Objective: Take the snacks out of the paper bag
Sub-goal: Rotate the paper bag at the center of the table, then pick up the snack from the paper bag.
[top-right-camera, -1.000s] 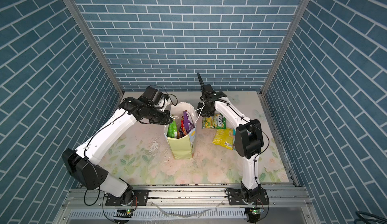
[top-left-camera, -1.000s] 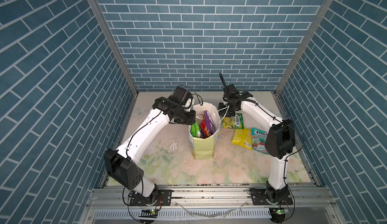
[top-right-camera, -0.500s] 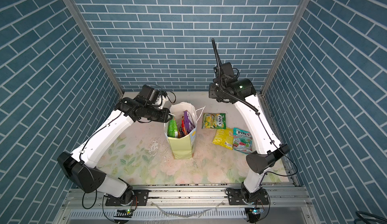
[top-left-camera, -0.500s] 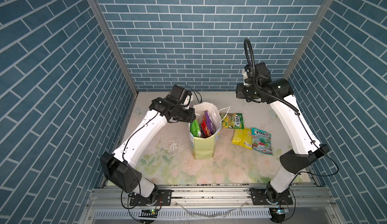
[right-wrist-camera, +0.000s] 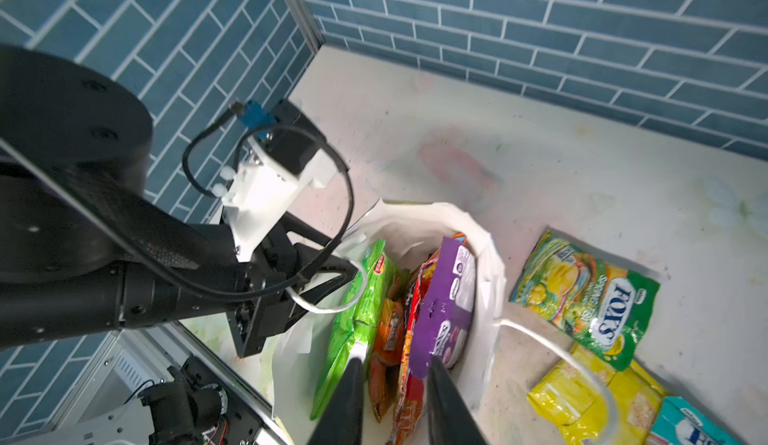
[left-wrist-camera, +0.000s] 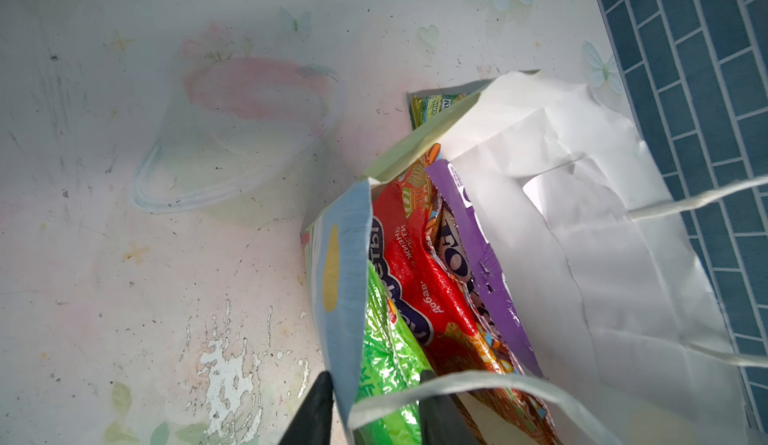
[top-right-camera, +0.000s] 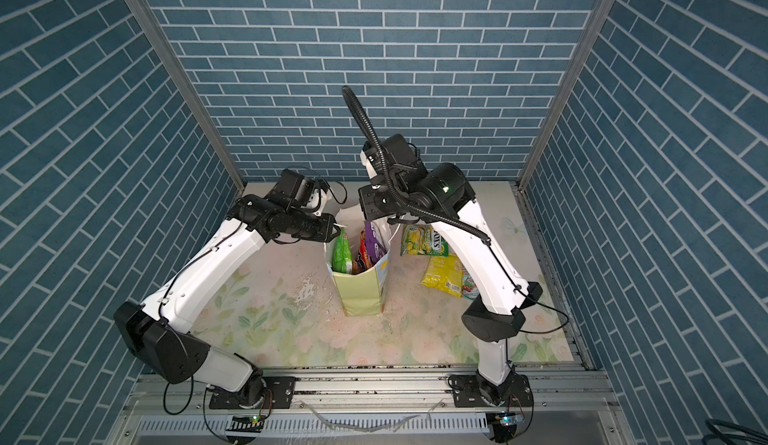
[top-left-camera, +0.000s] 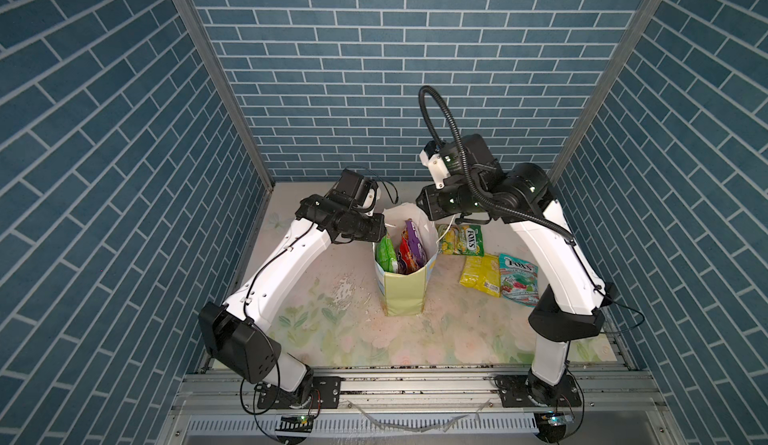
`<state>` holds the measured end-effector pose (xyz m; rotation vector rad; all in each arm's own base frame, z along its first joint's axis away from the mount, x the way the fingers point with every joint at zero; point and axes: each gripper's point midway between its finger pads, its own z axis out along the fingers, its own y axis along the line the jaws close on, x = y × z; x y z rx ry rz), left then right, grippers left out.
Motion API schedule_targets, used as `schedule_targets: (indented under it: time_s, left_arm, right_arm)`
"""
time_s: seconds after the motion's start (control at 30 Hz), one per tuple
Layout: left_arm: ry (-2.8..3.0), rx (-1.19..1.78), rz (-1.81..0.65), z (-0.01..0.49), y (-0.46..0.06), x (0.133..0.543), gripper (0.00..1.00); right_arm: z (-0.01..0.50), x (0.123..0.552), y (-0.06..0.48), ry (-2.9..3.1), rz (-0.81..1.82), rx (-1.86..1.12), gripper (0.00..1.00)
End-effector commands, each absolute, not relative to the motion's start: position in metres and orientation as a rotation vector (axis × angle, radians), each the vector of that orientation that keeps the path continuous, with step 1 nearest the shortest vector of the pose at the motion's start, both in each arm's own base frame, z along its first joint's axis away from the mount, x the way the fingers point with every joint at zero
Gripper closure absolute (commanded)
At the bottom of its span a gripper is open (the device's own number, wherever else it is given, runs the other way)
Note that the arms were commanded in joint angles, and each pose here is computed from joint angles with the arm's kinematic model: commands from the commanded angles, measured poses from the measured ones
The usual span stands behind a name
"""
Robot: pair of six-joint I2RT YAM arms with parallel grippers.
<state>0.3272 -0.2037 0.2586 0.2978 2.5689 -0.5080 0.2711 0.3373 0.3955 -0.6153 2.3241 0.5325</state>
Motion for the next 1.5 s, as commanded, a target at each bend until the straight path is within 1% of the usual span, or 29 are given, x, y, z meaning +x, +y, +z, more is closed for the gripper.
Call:
schedule_targets:
  time_s: [0.0,0.27,0.4,0.6,0.8,0.83,1.03,1.17,1.47]
  left_arm:
    - [2.545,0.287,-0.515,0.26,-0.201,0.328,0.63]
    - [2.527,0.298,-0.549,0.259,-0.204,0.326,0.64]
    - [2.515,0.297,-0.548,0.257,-0.203,0.325,0.64]
    - [2.508,0.295,-0.55,0.255,-0.202,0.323,0.63]
    - [2.497,0.293,-0.544,0.254,-0.2,0.322,0.63]
    - [2.5,0.293,-0.544,0.253,-0.2,0.322,0.63]
    - [2.492,0.284,-0.529,0.252,-0.196,0.319,0.62]
    - [2.494,0.269,-0.519,0.251,-0.191,0.316,0.59]
    - [2.488,0.258,-0.529,0.251,-0.187,0.313,0.59]
  right_arm:
    - [0.357,0.264,0.34,2.478,0.453,-0.585,0.73]
    - [0.307,0.266,0.349,2.629,0.313,-0.522,0.72]
    - [0.291,0.274,0.354,2.648,0.262,-0.492,0.72]
    - [0.268,0.286,0.346,2.67,0.099,-0.471,0.72]
    - [0.261,0.291,0.347,2.663,0.067,-0.468,0.72]
    - [0.247,0.294,0.351,2.684,0.036,-0.478,0.72]
    - [0.237,0.3,0.357,2.692,0.033,-0.48,0.72]
    - [0.234,0.305,0.359,2.691,0.03,-0.475,0.72]
    - [0.234,0.319,0.351,2.645,-0.041,-0.456,0.72]
